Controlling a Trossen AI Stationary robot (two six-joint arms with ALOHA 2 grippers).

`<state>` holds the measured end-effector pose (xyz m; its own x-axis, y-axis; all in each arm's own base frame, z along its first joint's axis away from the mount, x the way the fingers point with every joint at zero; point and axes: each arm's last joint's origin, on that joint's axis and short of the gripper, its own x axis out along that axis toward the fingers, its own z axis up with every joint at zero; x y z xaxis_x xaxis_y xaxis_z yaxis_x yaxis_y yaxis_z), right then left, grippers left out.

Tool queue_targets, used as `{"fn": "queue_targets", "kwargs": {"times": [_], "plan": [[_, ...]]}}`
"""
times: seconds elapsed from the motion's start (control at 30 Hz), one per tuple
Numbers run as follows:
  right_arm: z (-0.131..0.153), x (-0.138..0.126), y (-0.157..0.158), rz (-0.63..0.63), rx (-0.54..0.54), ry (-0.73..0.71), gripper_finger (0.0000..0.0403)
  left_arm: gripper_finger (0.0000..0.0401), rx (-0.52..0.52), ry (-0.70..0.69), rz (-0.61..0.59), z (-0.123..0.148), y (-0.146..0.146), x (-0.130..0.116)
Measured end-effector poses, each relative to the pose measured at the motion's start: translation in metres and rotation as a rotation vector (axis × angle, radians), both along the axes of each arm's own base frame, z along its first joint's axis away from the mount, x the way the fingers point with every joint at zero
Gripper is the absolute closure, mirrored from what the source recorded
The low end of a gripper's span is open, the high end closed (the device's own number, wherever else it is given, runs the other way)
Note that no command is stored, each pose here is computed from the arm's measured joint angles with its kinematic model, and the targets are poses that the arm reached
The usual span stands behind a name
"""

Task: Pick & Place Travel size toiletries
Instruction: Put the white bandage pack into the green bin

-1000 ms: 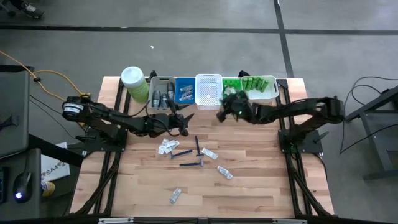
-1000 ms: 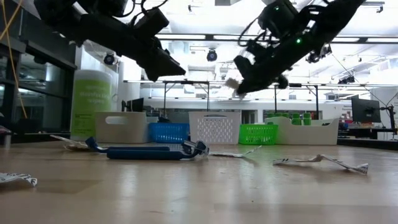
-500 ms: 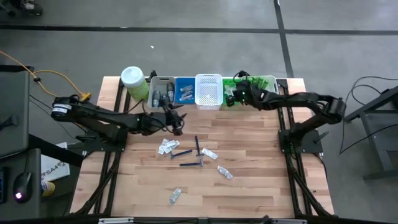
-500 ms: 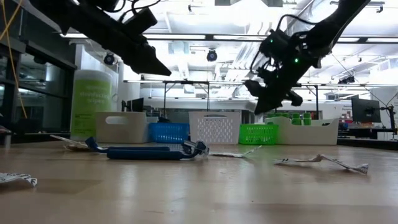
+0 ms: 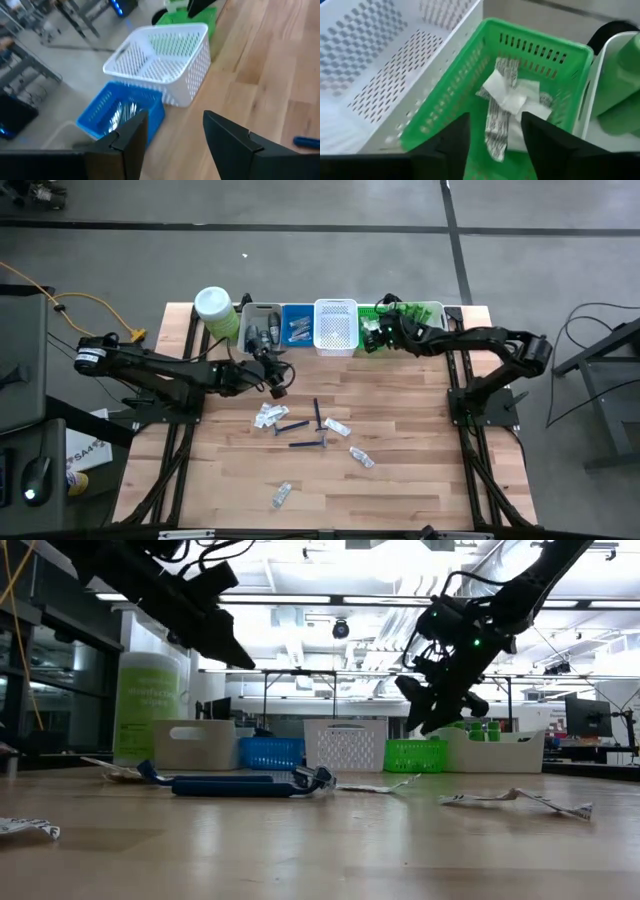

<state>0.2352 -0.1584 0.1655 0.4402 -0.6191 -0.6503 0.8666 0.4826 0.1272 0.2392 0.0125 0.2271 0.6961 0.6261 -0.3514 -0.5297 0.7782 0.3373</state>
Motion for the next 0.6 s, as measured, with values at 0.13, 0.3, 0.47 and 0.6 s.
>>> {"fn": "queue_targets", "kwargs": {"times": [0.13, 0.3, 0.47, 0.6], "plan": [[0.012, -0.005, 0.008, 0.029, 0.025, -0.025, 0.0213, 0.0215, -0.085, 0.019, 0.036, -0.004, 0.0, -0.008], [0.031, -0.009, 0.031, 0.053, -0.05, 0.028, 0.0215, 0.0215, -0.324, 0.088, 0.082, -0.018, -0.002, -0.022], [0.049, -0.01, 0.062, 0.1, -0.14, 0.047, 0.0227, 0.0215, -0.567, 0.191, 0.166, -0.033, -0.006, -0.037], [0.057, -0.01, 0.082, 0.158, -0.16, 0.029, 0.0235, 0.0215, -0.676, 0.211, 0.207, -0.035, -0.008, -0.043]]}}
